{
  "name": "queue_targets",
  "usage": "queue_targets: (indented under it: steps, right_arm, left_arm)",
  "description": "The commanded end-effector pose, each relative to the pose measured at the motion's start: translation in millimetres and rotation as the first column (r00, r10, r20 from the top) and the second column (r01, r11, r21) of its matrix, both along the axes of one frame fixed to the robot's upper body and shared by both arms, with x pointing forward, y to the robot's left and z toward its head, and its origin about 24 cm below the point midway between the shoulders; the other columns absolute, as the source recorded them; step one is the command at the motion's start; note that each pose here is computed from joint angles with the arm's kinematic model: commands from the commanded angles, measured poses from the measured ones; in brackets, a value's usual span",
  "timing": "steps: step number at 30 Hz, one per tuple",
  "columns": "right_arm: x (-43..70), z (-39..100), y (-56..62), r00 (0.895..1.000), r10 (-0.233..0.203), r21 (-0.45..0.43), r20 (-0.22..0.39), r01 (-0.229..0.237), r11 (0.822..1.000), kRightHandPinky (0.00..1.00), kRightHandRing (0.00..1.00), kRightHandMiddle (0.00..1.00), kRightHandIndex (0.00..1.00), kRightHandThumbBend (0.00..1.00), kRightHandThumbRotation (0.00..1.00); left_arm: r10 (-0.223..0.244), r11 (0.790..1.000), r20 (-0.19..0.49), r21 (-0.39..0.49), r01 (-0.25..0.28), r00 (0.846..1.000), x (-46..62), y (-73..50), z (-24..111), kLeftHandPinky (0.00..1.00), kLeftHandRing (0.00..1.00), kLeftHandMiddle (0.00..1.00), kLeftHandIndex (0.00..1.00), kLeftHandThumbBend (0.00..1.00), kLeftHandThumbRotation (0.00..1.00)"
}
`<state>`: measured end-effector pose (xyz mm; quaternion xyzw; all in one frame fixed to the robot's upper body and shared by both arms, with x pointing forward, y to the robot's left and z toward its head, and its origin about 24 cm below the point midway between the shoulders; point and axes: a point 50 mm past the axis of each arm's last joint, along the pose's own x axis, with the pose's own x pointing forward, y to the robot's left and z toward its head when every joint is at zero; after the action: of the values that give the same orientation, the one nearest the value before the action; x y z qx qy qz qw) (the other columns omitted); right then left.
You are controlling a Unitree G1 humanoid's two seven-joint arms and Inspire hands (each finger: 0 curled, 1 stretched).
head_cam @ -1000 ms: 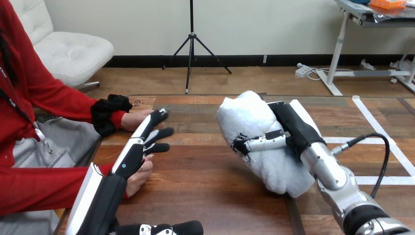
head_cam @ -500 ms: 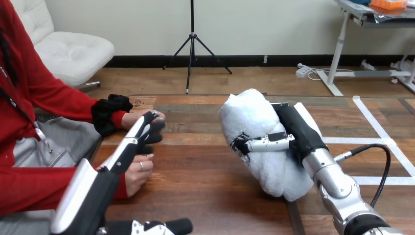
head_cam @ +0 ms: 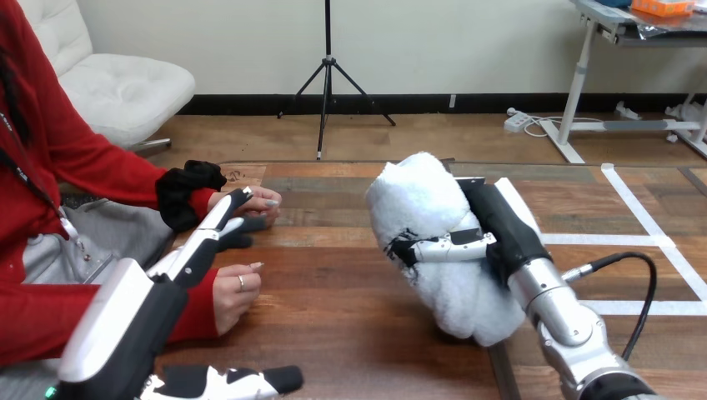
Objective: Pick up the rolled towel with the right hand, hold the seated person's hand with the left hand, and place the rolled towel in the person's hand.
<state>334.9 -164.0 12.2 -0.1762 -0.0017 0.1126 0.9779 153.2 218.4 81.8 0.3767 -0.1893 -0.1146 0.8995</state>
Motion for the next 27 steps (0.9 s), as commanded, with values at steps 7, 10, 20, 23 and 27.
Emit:
queue_targets:
  steps: [7, 10, 20, 23, 27]
  right_arm:
    - [7.6, 24.4, 15.4, 0.988, 0.02, 0.086, 0.151, -0.033, 0.996, 0.19, 0.22, 0.34, 0.41, 0.87, 0.0]
    - [6.5, 25.8, 16.2, 0.985, 0.027, 0.094, 0.171, -0.044, 0.995, 0.19, 0.22, 0.35, 0.42, 0.87, 0.0]
    - [5.7, 30.5, 17.0, 0.978, 0.045, 0.112, 0.203, -0.069, 0.991, 0.19, 0.22, 0.34, 0.42, 0.87, 0.0]
    - [5.4, 31.6, 16.7, 0.976, 0.05, 0.112, 0.211, -0.075, 0.991, 0.19, 0.22, 0.34, 0.42, 0.87, 0.01]
    - [4.8, 32.8, 16.1, 0.974, 0.055, 0.113, 0.22, -0.081, 0.99, 0.18, 0.21, 0.33, 0.42, 0.86, 0.01]
  left_arm:
    - [0.022, 0.99, 0.012, 0.139, -0.023, 1.0, 15.4, 13.1, 18.9, 0.72, 0.81, 0.86, 0.92, 1.0, 0.38]
    - [0.039, 0.983, 0.007, 0.178, -0.04, 0.999, 18.5, 17.3, 18.5, 0.7, 0.81, 0.86, 0.9, 1.0, 0.38]
    - [0.088, 0.957, -0.03, 0.278, -0.076, 0.996, 29.2, 30.8, 16.6, 0.72, 0.82, 0.87, 0.9, 1.0, 0.37]
    - [0.099, 0.946, -0.03, 0.313, -0.085, 0.995, 32.1, 33.6, 16.5, 0.73, 0.84, 0.88, 0.9, 1.0, 0.37]
    - [0.109, 0.932, -0.02, 0.349, -0.095, 0.994, 35.5, 37.1, 16.3, 0.77, 0.86, 0.9, 0.91, 1.0, 0.38]
